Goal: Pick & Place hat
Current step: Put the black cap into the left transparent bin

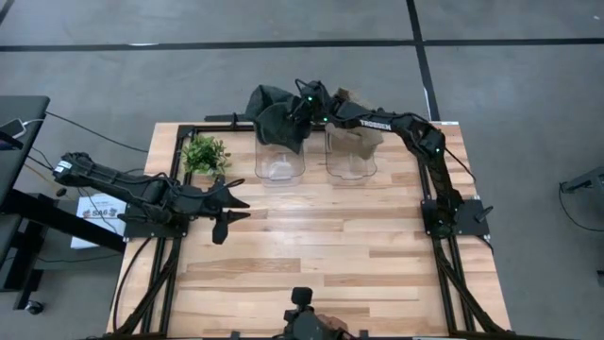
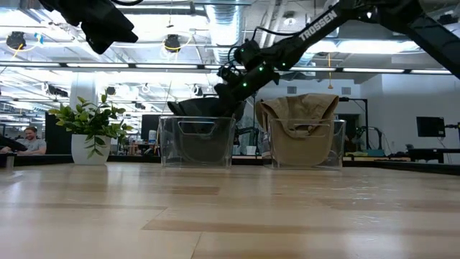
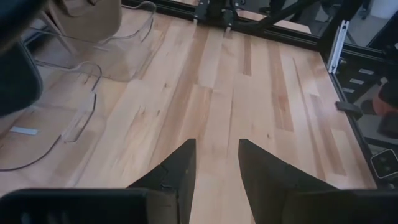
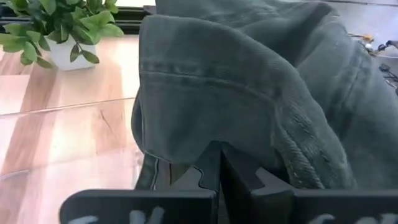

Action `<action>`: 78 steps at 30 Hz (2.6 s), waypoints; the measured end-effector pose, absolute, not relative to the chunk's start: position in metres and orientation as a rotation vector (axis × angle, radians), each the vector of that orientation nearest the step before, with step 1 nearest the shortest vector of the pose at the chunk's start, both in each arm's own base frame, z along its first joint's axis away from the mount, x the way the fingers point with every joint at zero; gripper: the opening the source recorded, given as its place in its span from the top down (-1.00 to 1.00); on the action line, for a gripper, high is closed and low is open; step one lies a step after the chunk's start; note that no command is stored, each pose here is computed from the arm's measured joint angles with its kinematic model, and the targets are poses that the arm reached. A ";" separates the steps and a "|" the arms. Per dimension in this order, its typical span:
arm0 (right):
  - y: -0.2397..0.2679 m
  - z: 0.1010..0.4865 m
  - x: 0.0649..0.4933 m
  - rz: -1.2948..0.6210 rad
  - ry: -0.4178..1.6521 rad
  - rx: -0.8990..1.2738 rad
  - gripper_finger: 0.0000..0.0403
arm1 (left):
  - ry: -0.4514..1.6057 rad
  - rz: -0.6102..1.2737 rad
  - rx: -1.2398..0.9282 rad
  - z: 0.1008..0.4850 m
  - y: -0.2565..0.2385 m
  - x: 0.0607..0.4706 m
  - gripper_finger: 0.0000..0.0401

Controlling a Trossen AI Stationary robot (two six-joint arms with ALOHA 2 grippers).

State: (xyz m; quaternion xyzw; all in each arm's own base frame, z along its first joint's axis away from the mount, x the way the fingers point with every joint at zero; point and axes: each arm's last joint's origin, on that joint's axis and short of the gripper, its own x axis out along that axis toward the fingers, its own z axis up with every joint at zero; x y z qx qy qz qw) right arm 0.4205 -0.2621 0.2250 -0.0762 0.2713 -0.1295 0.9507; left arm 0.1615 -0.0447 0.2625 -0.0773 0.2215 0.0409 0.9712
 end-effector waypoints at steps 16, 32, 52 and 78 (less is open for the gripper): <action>-0.265 0.235 0.425 -0.121 0.371 -0.150 1.00 | 0.447 0.082 -0.157 0.263 -0.045 0.162 0.41; -0.272 0.272 0.422 -0.053 0.071 -0.113 1.00 | 0.448 0.074 -0.115 0.263 -0.045 0.162 0.41; -0.158 0.318 0.407 -0.070 0.569 -0.196 1.00 | 0.443 0.134 -0.120 0.263 -0.036 0.163 0.41; -0.148 0.228 0.432 -0.557 1.063 -0.442 1.00 | 0.443 0.129 -0.140 0.263 -0.037 0.163 0.41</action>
